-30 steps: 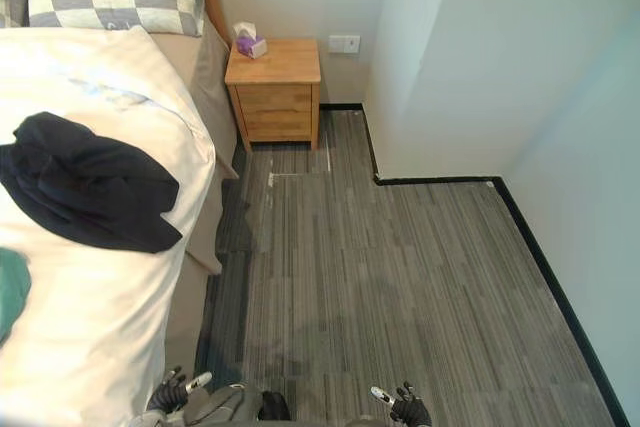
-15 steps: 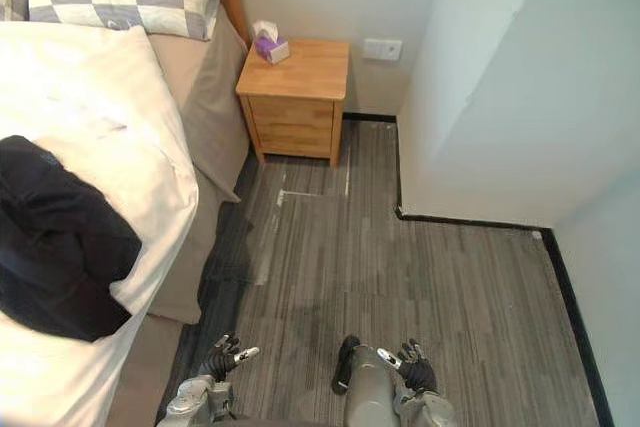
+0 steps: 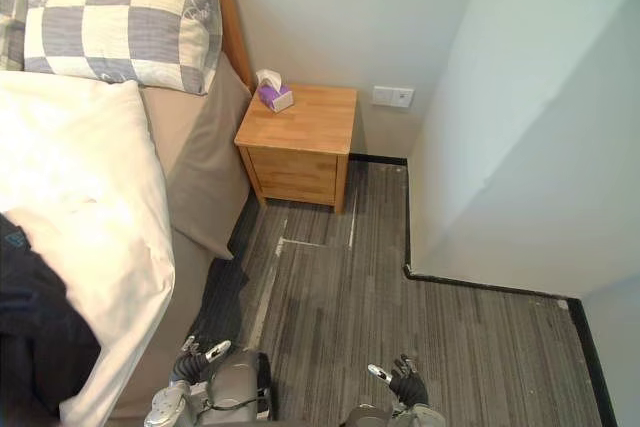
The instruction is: Tidy the bed and pick cloth on bed and put in laundry
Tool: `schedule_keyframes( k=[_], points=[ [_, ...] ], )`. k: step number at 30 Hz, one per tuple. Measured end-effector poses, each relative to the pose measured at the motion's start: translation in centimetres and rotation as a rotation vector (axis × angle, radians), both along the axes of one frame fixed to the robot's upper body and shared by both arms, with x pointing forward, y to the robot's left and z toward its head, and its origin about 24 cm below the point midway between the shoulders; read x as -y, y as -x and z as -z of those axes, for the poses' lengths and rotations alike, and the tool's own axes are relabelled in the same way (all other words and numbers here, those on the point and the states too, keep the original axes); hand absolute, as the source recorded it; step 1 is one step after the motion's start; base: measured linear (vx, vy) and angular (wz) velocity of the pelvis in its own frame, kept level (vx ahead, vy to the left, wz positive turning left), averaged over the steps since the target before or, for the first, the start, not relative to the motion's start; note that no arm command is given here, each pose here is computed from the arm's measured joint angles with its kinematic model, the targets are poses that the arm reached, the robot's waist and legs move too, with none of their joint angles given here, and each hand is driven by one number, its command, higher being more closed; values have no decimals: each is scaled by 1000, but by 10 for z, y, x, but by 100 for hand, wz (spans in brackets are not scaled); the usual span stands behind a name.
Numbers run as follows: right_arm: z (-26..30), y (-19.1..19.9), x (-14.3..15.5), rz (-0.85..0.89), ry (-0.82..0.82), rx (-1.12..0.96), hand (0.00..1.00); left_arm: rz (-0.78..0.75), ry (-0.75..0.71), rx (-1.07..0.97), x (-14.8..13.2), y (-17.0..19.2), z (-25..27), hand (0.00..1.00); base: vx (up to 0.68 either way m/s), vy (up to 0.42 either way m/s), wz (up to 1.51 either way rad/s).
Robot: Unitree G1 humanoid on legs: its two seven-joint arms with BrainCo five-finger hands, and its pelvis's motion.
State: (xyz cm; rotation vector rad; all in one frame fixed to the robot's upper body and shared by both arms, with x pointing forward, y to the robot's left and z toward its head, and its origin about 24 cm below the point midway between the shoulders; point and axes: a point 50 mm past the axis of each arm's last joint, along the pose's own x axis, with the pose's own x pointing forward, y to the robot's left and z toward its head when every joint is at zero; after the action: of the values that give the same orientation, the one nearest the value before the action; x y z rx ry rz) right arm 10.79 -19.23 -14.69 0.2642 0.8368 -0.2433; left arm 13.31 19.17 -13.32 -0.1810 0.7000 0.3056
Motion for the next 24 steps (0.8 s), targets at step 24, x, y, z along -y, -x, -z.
schedule_keyframes(
  k=[24],
  points=[
    [-4, 0, 10, -77, 80, 26, 0, -28, 47, -69, 6, 2, 9, 0, 423, -27, 100]
  ],
)
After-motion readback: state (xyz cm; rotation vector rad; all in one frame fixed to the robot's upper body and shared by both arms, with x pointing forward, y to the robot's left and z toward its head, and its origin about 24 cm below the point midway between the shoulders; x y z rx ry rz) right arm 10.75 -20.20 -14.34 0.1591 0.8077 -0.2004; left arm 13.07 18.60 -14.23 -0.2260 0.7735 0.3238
